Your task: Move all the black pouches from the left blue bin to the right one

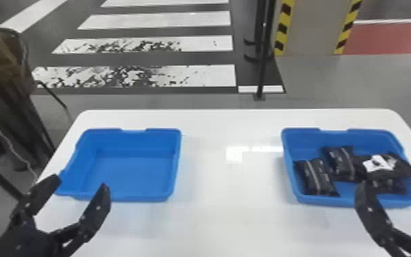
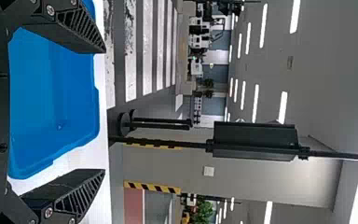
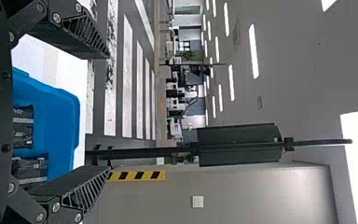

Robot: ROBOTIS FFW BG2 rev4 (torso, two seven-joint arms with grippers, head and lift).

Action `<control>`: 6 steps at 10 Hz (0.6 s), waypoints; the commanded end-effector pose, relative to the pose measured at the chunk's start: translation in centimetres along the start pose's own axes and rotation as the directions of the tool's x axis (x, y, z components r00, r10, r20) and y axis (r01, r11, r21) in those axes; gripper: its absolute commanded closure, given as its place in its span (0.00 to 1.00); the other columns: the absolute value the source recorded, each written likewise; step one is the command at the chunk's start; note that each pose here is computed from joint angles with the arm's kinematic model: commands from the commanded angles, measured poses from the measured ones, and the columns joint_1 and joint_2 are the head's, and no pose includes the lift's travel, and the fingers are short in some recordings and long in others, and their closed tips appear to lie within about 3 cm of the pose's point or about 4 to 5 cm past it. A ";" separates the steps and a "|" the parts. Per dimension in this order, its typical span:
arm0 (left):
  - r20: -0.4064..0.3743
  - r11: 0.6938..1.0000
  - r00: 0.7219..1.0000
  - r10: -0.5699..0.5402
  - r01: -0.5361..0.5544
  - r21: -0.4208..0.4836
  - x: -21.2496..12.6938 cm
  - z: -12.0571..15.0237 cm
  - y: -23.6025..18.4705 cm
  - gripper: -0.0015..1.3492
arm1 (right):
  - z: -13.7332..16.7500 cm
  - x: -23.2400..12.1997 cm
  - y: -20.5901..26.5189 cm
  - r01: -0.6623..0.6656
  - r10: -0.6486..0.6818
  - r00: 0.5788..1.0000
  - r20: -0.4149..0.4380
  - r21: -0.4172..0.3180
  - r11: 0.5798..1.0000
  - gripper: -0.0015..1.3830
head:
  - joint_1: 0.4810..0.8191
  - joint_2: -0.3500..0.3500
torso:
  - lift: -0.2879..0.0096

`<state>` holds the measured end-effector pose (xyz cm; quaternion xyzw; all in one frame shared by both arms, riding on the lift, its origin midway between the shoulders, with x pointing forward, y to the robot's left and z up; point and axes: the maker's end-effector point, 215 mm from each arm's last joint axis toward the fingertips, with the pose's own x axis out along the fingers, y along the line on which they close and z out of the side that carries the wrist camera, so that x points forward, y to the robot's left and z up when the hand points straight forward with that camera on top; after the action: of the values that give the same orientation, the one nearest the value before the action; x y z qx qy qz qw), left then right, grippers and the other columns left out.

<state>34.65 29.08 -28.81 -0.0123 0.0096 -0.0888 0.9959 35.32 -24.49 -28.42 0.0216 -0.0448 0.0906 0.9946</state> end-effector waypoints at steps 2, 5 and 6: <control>-0.002 1.000 1.000 -0.001 0.001 -0.001 0.0 -0.1 0.0 0.10 | 0.0 0.0 0.0 0.001 -0.001 1.000 0.001 0.002 1.000 0.14 | 0.63 0.61 | 0.50; -0.002 1.000 1.000 -0.001 0.001 -0.002 0.1 -0.1 0.0 0.10 | 0.0 0.1 0.0 0.000 0.000 1.000 0.003 0.003 1.000 0.14 | 0.63 0.61 | 0.50; -0.004 1.000 1.000 -0.001 0.001 -0.002 0.0 -0.1 0.0 0.10 | 0.1 0.0 -0.1 0.002 -0.002 1.000 0.004 0.004 1.000 0.14 | 0.63 0.61 | 0.50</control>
<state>34.68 29.05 -28.92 -0.0132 0.0114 -0.0891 0.9959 35.37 -24.52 -28.34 0.0227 -0.0466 0.0903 0.9946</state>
